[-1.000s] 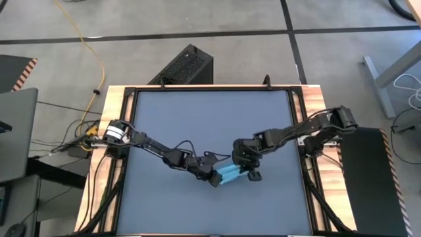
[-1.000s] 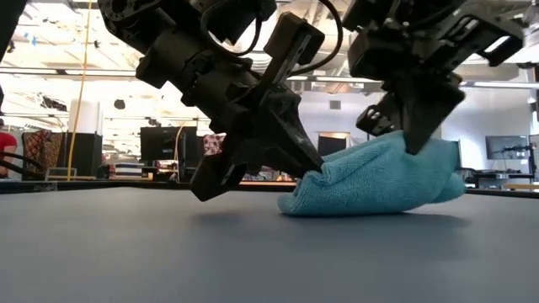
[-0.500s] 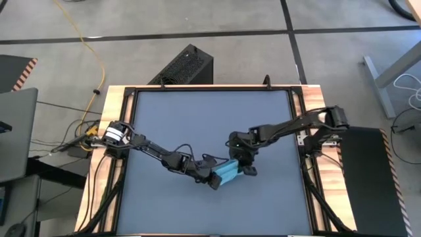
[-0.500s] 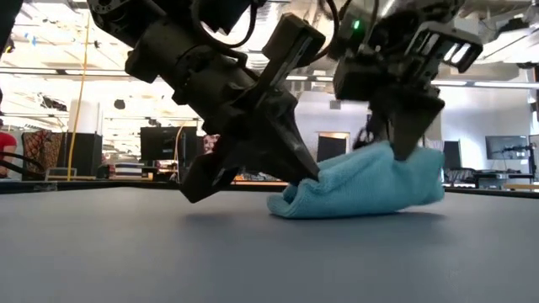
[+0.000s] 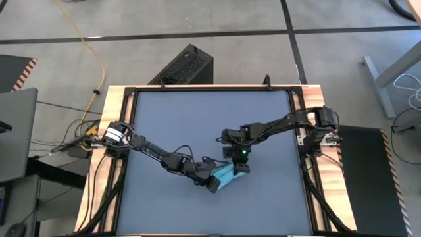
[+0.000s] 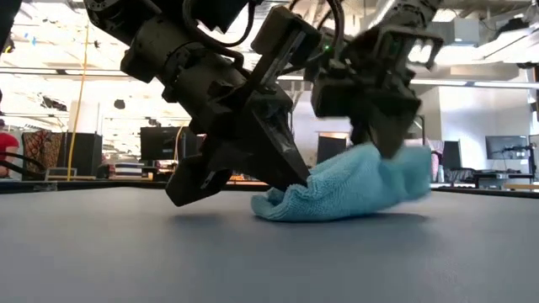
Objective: Roll towel
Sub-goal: Roll the blue microfiber towel
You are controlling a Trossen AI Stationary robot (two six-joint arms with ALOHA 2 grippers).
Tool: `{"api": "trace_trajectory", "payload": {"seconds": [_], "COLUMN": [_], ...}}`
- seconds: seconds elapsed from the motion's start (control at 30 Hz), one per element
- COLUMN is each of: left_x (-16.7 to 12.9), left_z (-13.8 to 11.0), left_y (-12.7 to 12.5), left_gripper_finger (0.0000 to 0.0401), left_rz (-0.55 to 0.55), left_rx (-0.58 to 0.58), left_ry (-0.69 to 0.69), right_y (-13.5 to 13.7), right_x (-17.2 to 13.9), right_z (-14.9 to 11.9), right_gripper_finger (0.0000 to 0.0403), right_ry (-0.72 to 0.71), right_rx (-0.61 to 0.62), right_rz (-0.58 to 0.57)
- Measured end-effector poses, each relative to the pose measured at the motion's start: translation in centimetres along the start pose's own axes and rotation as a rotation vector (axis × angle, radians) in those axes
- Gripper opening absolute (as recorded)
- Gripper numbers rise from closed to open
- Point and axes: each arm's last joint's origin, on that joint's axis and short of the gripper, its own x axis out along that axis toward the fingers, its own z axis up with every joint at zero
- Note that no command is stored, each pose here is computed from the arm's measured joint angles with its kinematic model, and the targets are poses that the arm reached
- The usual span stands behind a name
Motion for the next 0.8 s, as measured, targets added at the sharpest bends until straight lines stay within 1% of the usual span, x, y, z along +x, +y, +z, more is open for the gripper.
{"api": "trace_trajectory", "payload": {"seconds": [0.13, 0.23, 0.27, 0.37, 0.53, 0.7, 0.8], "left_x": [0.0, 0.0, 0.0, 0.0, 0.0, 0.0, 0.0], "left_z": [-0.1, 0.0, -0.1, 0.0, -0.1, -0.2, -0.5], "left_y": [0.1, 0.1, 0.0, 0.0, 0.0, 0.0, -0.2], "left_gripper_finger": [0.0, 0.0, 0.0, 0.0, 0.0, 0.0, 0.0], "left_rz": [0.017, 0.016, 0.012, 0.013, 0.012, 0.012, 0.006], "left_rx": [-0.011, -0.012, -0.011, -0.012, -0.015, -0.014, 0.032], "left_ry": [-0.012, -0.023, -0.025, -0.026, -0.012, -0.009, -0.043], "right_y": [1.2, 1.3, 1.0, -0.4, -3.1, -4.9, -5.1], "right_x": [-1.8, -2.5, -2.6, -2.4, -0.8, 0.8, 1.0], "right_z": [1.3, 1.7, 1.7, 1.8, 1.3, 0.9, 0.8], "right_gripper_finger": [0.002, 0.002, 0.002, 0.002, 0.002, 0.0021, 0.0022], "right_ry": [-0.055, -0.081, -0.084, -0.076, -0.012, 0.039, 0.047], "right_rx": [-0.033, -0.038, -0.029, 0.058, 0.162, 0.21, 0.2], "right_rz": [0.004, 0.0, -0.004, -0.015, -0.027, 0.015, 0.017]}}
